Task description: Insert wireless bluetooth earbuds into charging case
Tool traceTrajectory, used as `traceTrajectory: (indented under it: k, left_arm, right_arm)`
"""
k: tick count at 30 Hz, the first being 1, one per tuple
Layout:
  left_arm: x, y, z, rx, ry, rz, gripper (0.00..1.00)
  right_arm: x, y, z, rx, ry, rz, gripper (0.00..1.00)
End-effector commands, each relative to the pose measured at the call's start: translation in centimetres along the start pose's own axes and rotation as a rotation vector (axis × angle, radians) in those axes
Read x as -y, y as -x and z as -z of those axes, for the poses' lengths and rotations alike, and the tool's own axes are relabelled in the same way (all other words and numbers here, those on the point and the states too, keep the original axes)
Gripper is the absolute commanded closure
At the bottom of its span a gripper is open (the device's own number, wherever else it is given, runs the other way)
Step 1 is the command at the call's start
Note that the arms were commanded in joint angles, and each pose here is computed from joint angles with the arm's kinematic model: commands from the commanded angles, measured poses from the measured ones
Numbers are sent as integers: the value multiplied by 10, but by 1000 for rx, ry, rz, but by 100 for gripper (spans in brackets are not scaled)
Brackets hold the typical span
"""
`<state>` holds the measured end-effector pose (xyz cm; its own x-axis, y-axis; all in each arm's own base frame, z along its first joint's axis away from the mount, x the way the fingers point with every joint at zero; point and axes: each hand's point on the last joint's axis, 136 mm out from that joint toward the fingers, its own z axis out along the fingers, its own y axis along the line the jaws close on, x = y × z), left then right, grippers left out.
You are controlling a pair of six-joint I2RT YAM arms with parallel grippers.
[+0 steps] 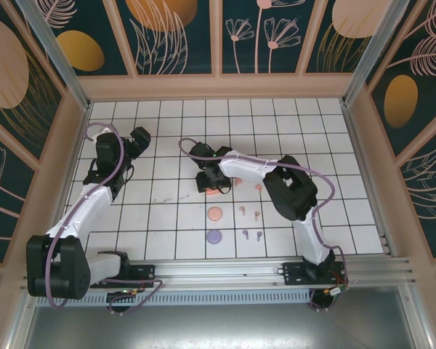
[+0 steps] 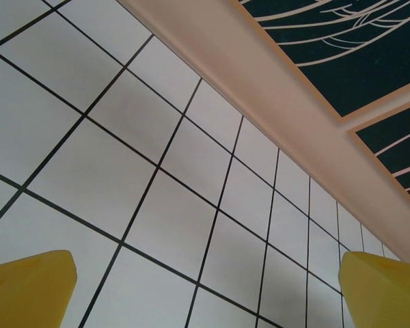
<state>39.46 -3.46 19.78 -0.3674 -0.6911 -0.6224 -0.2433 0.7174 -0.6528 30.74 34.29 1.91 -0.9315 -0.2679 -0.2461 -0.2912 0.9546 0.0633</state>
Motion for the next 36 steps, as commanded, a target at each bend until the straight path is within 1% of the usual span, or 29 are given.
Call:
traceTrajectory:
  k: [1, 4, 8, 11, 15, 23, 29, 33, 36]
  left_arm:
    - [-1, 1, -1, 6, 11, -16, 1]
    - [-2, 1, -1, 7, 14, -18, 1]
    - [-1, 0, 0, 3, 11, 5, 1]
    - [-3, 1, 3, 13, 18, 63, 1]
    - [-7, 2, 8, 32, 22, 117, 1]
    - [-12, -1, 6, 34, 36, 118, 1]
    - [-12, -9, 1, 12, 16, 161, 1]
    - [-8, -11, -2, -8, 0, 140, 1]
    - [-2, -10, -6, -3, -40, 103, 2]
  right_arm:
    - [5, -12, -9, -43, -62, -1, 30]
    - [4, -14, -11, -49, -58, -8, 32]
    - [0, -16, -11, -55, -35, -20, 42]
    - [-6, -13, -6, -45, -3, -38, 48]
    - [-13, -2, 7, -9, 39, -66, 49]
    - [-15, 19, 27, 58, 75, -106, 50]
    - [-11, 31, 36, 97, 94, -133, 51]
    - [-6, 44, 41, 133, 116, -165, 51]
    - [1, 58, 44, 160, 142, -204, 51]
